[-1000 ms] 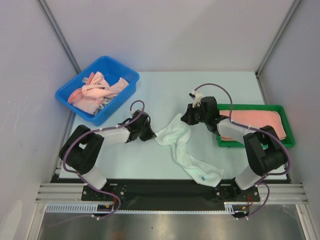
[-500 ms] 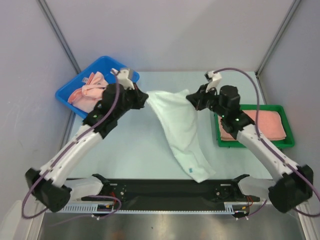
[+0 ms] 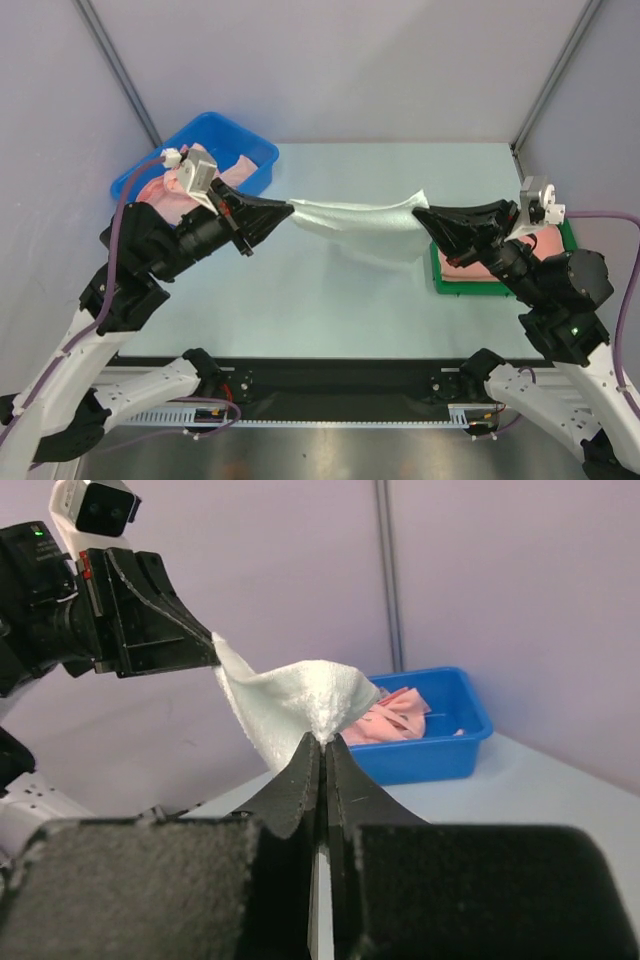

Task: Fold and stack the towels
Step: Flatten out the crumpled towel

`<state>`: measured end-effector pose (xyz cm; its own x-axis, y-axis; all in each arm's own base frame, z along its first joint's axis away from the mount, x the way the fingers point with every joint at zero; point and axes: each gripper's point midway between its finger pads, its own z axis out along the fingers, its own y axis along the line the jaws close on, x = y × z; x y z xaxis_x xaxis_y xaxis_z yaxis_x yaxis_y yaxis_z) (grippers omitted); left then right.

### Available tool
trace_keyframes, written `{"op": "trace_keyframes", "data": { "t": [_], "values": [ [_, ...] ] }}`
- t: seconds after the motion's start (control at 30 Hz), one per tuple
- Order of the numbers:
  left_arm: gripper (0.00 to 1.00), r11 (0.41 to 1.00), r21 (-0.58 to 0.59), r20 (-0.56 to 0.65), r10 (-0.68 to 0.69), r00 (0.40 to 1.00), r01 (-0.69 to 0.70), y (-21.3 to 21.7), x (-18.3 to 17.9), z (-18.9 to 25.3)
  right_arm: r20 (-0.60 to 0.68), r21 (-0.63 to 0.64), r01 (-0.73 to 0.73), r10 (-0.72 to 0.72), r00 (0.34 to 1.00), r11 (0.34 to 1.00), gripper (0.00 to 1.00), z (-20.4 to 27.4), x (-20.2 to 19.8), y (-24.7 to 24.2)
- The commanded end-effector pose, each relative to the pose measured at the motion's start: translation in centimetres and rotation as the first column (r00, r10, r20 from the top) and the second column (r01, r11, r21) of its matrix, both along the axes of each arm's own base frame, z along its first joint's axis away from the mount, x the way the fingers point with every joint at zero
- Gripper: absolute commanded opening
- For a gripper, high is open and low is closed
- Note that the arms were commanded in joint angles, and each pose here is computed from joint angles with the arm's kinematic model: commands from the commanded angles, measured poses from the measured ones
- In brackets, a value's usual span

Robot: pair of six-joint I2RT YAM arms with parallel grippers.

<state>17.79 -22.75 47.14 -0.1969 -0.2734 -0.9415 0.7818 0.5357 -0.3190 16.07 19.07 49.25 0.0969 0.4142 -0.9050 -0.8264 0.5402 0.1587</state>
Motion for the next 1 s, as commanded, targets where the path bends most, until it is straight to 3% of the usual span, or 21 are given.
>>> {"op": "trace_keyframes", "data": {
  "t": [0.0,0.2,0.3,0.33,0.43,0.53,0.57,0.67,0.73,0.77,0.8,0.87,0.9,0.97],
  "values": [
    [0.0,0.999,0.02,-0.011,-0.033,0.999,0.033,-0.2,-1.6,-0.2,-0.073,0.003,-0.073,0.073,0.995,0.997,0.0,-1.6,-0.9,0.8],
    [0.0,1.0,0.031,-0.048,0.007,0.999,-0.006,0.8,-2.2,0.8,-0.095,0.055,-0.109,0.114,0.989,0.993,0.0,-0.8,-2.2,0.4],
    [0.0,0.984,0.125,-0.092,0.138,0.986,-0.127,1.7,0.1,-0.9,-0.115,0.054,-0.053,0.059,0.992,0.997,0.0,-1.2,-0.8,0.2],
    [0.0,0.961,0.183,-0.108,0.231,0.967,-0.209,1.9,2.0,-2.1,-0.138,0.038,-0.021,0.026,0.99,0.999,0.0,-1.9,0.4,0.5],
    [0.0,0.912,0.283,-0.108,0.339,0.934,-0.298,2.5,4.6,-3.6,-0.148,-0.017,0.103,-0.105,0.983,0.995,0.0,-3.1,3.8,0.5],
    [0.0,0.889,0.298,-0.13,0.399,0.908,-0.348,3.0,8.7,-5.1,-0.173,-0.121,0.204,-0.223,0.959,0.971,0.0,-5.3,8.7,1.8],
    [0.0,0.901,0.285,-0.129,0.375,0.918,-0.328,2.4,9.7,-5.3,-0.205,-0.181,0.198,-0.234,0.95,0.963,0.0,-7.6,11.1,3.4],
    [0.0,0.863,0.346,-0.143,0.437,0.888,-0.368,3.4,15.2,-8.9,-0.204,-0.182,0.19,-0.226,0.952,0.965,0.0,-9.3,15.4,4.7],
    [0.0,0.83,0.392,-0.142,0.481,0.865,-0.397,4.1,19.1,-11.6,-0.253,-0.227,0.192,-0.248,0.935,0.955,0.0,-13.1,19.8,5.2],
    [0.0,0.844,0.367,-0.115,0.46,0.881,-0.392,3.6,20.6,-11.3,-0.236,-0.212,0.201,-0.25,0.939,0.956,0.0,-13.2,21.3,5.2],
    [0.0,0.853,0.358,-0.111,0.442,0.89,-0.379,3.4,21.9,-11.4,-0.28,-0.252,0.184,-0.254,0.926,0.95,0.0,-16.6,23.7,6.0],
    [0.0,0.842,0.374,-0.112,0.458,0.882,-0.389,3.7,26.1,-13.7,-0.254,-0.241,0.19,-0.251,0.934,0.952,0.0,-17.0,27.1,5.5],
    [0.01,0.84,0.392,-0.133,0.457,0.88,-0.376,3.7,28.6,-15.3,-0.29,-0.27,0.173,-0.251,0.923,0.947,0.0,-20.1,29.2,5.7],
    [0.0,0.847,0.399,-0.153,0.439,0.885,-0.351,3.5,31.0,-16.6,-0.278,-0.264,0.133,-0.207,0.938,0.955,0.0,-20.7,31.8,5.8]
  ]
}}
